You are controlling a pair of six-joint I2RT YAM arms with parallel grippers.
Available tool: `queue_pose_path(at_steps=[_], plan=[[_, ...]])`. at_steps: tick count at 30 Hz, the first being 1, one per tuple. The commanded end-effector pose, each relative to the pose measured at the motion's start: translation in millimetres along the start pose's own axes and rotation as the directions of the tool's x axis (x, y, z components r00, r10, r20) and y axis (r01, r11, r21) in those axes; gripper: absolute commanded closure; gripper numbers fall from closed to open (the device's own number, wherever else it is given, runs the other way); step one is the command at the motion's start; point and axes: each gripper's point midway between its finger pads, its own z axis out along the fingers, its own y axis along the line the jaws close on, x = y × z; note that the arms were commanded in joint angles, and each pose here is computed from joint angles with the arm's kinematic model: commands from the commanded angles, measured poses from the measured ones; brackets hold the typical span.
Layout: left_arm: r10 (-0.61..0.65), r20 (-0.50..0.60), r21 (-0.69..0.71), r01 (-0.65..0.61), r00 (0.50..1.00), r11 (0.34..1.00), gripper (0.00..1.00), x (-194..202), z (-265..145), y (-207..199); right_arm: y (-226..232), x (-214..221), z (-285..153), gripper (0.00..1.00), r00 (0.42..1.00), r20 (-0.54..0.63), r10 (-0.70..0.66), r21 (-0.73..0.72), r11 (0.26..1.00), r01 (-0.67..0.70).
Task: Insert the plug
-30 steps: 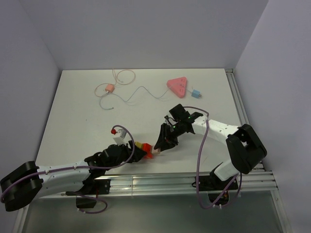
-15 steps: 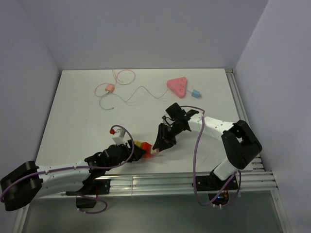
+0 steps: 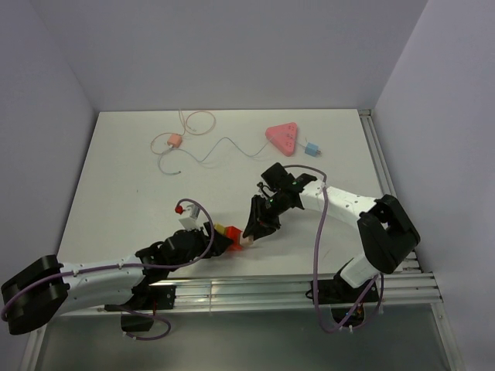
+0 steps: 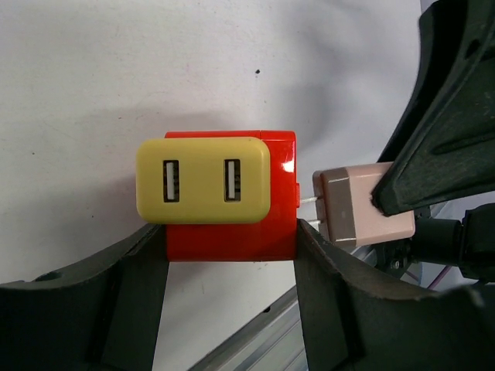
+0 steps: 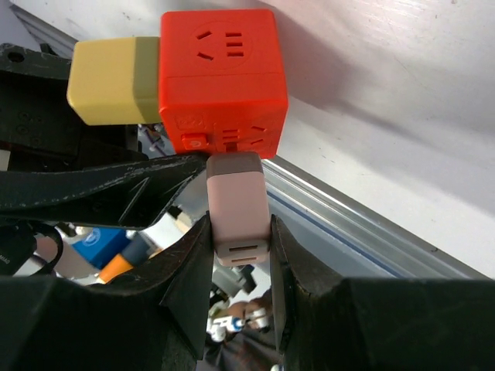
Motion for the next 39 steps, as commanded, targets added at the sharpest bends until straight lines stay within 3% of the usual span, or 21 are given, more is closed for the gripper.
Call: queue_pose_path(at_steps=[1, 19, 39], plan=[[-0.016, -0.039, -0.012, 0.016, 0.999, 1.0, 1.0, 5, 0, -6, 22, -16, -21, 1.0, 0.989, 0.124, -0.079, -0.01, 0.997, 0.081], [-0.043, -0.05, -0.075, 0.04, 0.998, 0.996, 1.0, 22, 0, 25, 15, -12, -25, 1.0, 0.99, 0.123, -0.074, 0.015, 0.997, 0.073], [-0.059, -0.04, -0.126, 0.054, 0.997, 0.991, 1.0, 24, -2, 31, 9, -8, -23, 1.0, 0.993, 0.107, -0.058, 0.013, 0.998, 0.057]])
